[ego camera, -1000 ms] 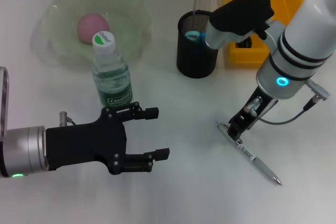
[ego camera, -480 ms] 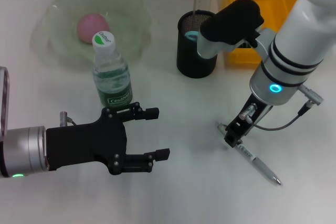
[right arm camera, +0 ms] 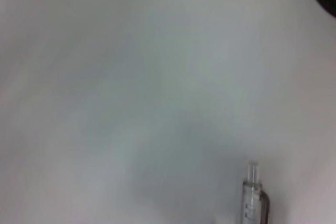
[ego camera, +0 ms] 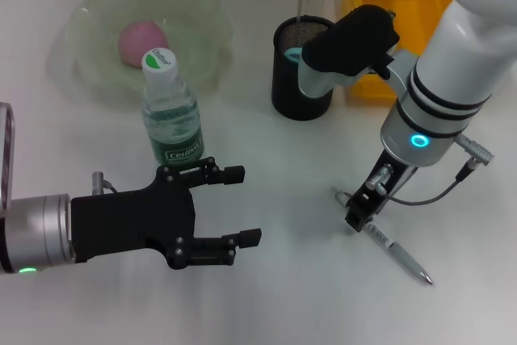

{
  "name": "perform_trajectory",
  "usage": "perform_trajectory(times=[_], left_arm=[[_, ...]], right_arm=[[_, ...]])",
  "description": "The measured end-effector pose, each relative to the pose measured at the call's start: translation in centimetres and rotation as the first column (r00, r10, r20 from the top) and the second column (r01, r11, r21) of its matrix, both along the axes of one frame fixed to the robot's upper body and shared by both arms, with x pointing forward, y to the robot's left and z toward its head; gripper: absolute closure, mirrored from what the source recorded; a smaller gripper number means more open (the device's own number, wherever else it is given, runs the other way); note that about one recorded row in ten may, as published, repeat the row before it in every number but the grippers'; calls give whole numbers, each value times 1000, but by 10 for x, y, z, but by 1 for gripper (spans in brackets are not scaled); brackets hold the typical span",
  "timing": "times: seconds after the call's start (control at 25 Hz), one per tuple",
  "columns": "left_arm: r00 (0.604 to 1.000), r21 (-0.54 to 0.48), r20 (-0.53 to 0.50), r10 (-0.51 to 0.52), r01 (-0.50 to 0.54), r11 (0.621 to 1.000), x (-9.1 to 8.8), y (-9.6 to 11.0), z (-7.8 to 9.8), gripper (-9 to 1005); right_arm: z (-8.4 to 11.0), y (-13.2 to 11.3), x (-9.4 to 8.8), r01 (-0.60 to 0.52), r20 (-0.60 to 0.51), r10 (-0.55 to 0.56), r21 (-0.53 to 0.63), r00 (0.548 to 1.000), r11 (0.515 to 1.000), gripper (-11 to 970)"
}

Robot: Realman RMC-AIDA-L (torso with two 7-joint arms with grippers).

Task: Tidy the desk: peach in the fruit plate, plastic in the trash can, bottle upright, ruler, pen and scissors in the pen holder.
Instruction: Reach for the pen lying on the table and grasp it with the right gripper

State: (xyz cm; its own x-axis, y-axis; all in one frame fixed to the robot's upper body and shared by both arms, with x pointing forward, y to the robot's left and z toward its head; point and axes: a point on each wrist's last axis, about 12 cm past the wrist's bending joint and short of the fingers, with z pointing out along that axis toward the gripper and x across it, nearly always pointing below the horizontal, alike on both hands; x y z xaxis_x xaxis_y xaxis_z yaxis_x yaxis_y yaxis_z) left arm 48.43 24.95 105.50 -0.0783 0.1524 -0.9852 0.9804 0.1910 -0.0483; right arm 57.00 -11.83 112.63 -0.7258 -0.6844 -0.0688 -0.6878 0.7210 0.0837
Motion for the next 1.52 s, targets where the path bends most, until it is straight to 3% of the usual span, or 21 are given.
perform_trajectory(times=[0.2, 0.4, 0.6, 0.88, 1.04, 1.28, 1.48, 1.52], left_arm=[[1000, 0, 0, 0, 0, 1000, 0, 0, 0, 180], [1000, 0, 0, 0, 0, 1000, 0, 0, 0, 180], [1000, 0, -1, 1, -1, 1000, 0, 0, -1, 180], [1000, 1, -1, 2, -2, 1000, -1, 0, -1, 180], [1000, 0, -2, 2, -2, 1000, -1, 0, -1, 180], [1000, -2, -4, 0, 0, 1000, 0, 0, 0, 180], [1000, -3, -5, -2, 2, 1000, 0, 0, 0, 180], [1000, -2, -4, -2, 2, 1000, 1, -1, 0, 180]], right_arm=[[-2, 1, -1, -12, -4, 12, -14, 1000, 1000, 607], [-3, 1, -1, -10, -7, 10, -17, 1000, 1000, 764], [1, 4, -2, -27, 4, 27, -12, 1000, 1000, 842], [7, 4, -4, -30, 24, 30, 13, 999, 999, 843], [24, 0, -2, -18, 75, 13, 60, 997, 998, 843], [66, -13, 5, 19, 179, -47, 156, 983, 988, 895], [51, -11, 1, 20, 110, -31, 96, 993, 995, 943], [45, -8, -2, 6, 98, -13, 76, 995, 997, 903]])
